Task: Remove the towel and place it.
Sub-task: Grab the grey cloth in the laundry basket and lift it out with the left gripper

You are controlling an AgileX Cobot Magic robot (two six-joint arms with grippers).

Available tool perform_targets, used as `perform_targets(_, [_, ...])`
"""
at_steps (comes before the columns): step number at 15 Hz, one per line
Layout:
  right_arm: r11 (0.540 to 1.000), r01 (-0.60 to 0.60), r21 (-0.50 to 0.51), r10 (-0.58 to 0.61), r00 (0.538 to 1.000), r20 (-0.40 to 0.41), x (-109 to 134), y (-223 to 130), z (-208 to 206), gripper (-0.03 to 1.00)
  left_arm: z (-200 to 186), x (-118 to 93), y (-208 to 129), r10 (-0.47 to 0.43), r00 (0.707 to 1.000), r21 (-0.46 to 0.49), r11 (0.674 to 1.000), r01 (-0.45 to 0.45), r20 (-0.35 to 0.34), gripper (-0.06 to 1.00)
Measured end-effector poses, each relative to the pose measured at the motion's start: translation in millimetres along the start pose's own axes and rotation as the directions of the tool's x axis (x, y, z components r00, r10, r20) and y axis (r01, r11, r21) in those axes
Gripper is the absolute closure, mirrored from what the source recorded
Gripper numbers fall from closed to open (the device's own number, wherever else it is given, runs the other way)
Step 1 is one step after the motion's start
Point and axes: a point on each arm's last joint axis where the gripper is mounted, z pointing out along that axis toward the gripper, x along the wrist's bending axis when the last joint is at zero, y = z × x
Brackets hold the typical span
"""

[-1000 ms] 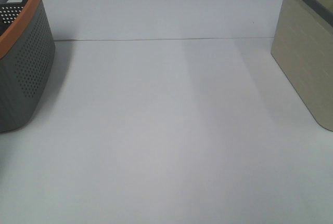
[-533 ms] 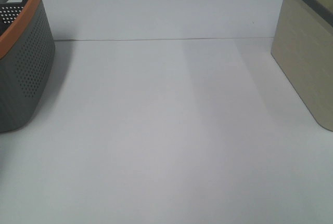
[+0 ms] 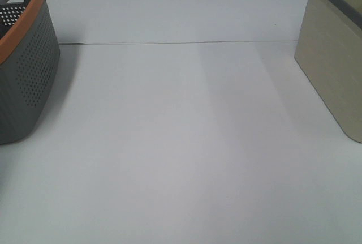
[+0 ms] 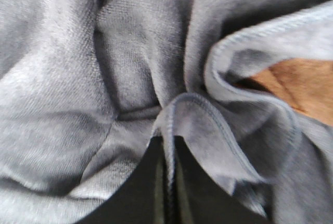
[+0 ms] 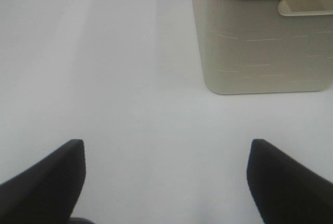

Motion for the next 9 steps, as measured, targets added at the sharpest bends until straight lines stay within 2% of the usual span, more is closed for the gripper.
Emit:
perform_targets(5, [1.0, 0.0, 0.0, 0.0, 1.0, 0.0, 0.0, 0.0, 0.0, 0.14, -70.6, -6.6, 13.1, 0.004, 0.995, -0.067, 0.998, -0.011, -0.095, 0.94])
perform_targets(7, [1.0, 0.0, 0.0, 0.0, 1.0, 0.0, 0.0, 0.0, 0.0, 0.14, -94.0, -13.7, 15.8, -0.006, 0.995, -0.082, 0.997, -0.002, -0.095, 0.94])
perform_targets(9, [1.0, 0.0, 0.0, 0.0, 1.0, 0.0, 0.0, 0.0, 0.0, 0.14, -134.5, -26.2, 19.4, -0.026, 0.992, -0.115, 0.993, 0.012, -0.126, 0.94])
